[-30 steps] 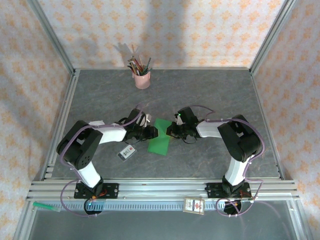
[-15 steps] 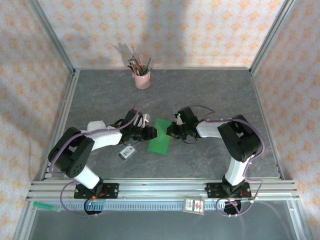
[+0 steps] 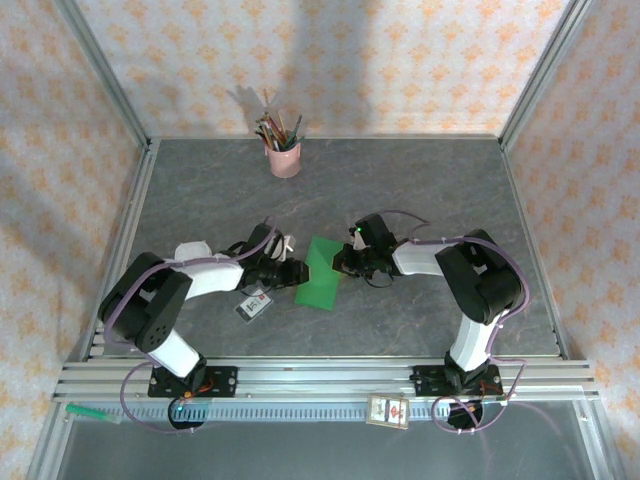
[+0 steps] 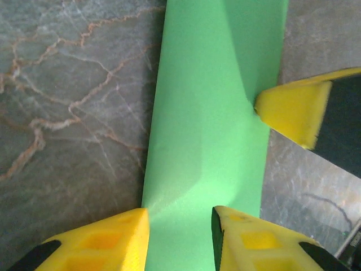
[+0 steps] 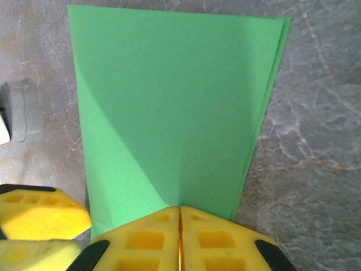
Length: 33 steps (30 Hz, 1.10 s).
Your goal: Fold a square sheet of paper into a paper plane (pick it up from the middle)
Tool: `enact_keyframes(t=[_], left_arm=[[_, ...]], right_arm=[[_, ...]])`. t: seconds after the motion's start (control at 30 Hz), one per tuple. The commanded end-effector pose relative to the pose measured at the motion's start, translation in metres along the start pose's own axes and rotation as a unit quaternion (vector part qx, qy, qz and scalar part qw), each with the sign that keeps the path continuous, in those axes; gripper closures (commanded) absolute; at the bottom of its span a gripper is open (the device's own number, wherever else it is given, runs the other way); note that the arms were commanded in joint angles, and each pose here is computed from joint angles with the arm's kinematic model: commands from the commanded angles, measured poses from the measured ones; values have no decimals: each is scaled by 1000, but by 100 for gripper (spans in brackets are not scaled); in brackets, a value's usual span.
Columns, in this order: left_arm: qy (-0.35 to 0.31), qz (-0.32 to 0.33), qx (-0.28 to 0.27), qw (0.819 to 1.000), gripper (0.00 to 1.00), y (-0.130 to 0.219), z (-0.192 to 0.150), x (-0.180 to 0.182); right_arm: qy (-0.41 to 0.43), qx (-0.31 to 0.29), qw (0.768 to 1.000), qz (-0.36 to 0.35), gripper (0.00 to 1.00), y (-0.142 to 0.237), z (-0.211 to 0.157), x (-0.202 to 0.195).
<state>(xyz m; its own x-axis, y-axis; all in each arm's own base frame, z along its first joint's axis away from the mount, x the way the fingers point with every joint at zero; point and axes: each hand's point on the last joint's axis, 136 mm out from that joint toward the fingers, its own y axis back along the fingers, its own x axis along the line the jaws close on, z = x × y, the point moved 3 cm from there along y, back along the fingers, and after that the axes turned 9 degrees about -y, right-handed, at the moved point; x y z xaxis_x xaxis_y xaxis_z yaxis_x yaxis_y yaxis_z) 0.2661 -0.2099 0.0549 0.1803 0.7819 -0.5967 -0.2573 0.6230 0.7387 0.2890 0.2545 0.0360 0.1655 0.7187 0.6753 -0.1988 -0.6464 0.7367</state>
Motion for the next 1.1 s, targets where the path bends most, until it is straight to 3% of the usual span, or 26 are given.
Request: enact_keyframes(t=[0.0, 0.1, 0.5, 0.8, 1.07], left_arm=[[-11, -29, 0, 1000, 63, 7, -6, -19], [-12, -44, -2, 999, 63, 3, -8, -29], [1, 32, 37, 999, 64, -5, -31, 15], [-1, -53, 1, 999, 63, 15, -27, -25], [9, 9, 32, 999, 63, 3, -45, 8]], right_arm=[[-38, -13, 980, -194, 91, -3, -15, -98], [-38, -13, 980, -194, 91, -3, -15, -98], [-37, -14, 980, -194, 91, -2, -15, -98], [-37, -15, 980, -196, 91, -1, -15, -98], [-38, -12, 979, -197, 91, -2, -17, -101]])
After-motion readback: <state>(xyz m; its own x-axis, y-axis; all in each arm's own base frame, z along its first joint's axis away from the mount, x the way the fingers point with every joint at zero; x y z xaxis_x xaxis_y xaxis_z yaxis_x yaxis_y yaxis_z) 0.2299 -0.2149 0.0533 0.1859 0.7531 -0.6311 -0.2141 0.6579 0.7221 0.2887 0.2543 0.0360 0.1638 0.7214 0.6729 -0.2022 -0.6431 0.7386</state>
